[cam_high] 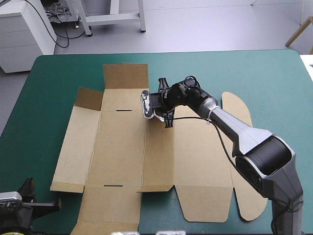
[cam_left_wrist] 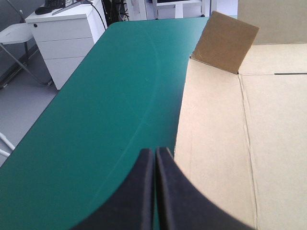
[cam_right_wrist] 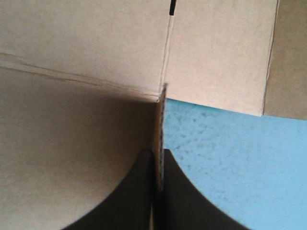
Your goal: Fold the box
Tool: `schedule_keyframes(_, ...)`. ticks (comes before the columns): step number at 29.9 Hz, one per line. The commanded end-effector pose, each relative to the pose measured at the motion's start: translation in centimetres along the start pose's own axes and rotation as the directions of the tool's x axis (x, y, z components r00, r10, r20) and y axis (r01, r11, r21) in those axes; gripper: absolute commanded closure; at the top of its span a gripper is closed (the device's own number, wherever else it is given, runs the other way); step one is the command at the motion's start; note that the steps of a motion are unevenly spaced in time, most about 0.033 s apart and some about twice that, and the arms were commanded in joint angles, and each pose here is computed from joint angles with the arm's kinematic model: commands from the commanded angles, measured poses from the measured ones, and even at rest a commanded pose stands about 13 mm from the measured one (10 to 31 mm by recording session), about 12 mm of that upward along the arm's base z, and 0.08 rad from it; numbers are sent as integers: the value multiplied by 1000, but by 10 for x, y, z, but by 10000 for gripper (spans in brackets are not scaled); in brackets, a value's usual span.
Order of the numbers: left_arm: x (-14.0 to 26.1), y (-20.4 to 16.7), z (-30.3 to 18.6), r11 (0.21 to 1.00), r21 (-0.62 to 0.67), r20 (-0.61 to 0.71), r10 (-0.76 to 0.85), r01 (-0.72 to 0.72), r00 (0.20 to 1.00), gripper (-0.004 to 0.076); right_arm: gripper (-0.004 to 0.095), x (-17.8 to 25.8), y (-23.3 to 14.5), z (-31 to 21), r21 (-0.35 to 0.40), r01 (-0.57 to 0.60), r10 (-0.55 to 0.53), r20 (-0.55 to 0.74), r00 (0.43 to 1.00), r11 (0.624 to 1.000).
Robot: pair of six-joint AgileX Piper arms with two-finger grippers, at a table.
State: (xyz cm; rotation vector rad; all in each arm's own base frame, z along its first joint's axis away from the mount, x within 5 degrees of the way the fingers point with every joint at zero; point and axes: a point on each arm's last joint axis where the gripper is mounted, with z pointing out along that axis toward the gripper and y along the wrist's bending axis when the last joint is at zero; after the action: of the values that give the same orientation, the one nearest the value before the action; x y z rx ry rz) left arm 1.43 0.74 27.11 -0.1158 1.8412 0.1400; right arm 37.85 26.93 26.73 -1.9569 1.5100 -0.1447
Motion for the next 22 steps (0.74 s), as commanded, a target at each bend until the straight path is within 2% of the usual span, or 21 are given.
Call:
schedule_keyframes(1, -12, 0, -7, 1000, 8, 116, -9, 8, 993, 734, 927, -12, -22, -30, 155, 5, -15, 61, 998, 988)
schedule_keyframes(5, -11, 0, -6, 1000, 9, 124, -9, 8, 992, 734, 906, -13, -20, -24, 140, -29, 17, 87, 996, 990)
schedule_keyframes(7, -11, 0, -5, 1000, 9, 128, -7, 6, 992, 734, 856, -14, -20, -23, 139, -46, 32, 103, 994, 989)
schedule_keyframes(10, -11, 0, -5, 1000, 9, 128, -7, 6, 992, 734, 707, -15, -21, -25, 140, -59, 43, 116, 992, 988)
schedule_keyframes(15, -11, 0, -5, 1000, 9, 128, -7, 6, 992, 734, 299, -24, -33, -49, 180, -138, 107, 171, 979, 974)
schedule_keyframes(16, -11, 0, -5, 1000, 9, 128, -7, 6, 992, 734, 233, -26, -35, -58, 185, -183, 147, 189, 971, 966)
schedule_keyframes(18, -11, 0, -5, 1000, 9, 128, -7, 6, 992, 734, 161, -29, -39, -77, 181, -297, 253, 229, 940, 938)
schedule_keyframes(22, -11, 0, -5, 1000, 9, 128, -7, 6, 992, 734, 170, -33, -40, -111, 147, -483, 433, 277, 858, 863)
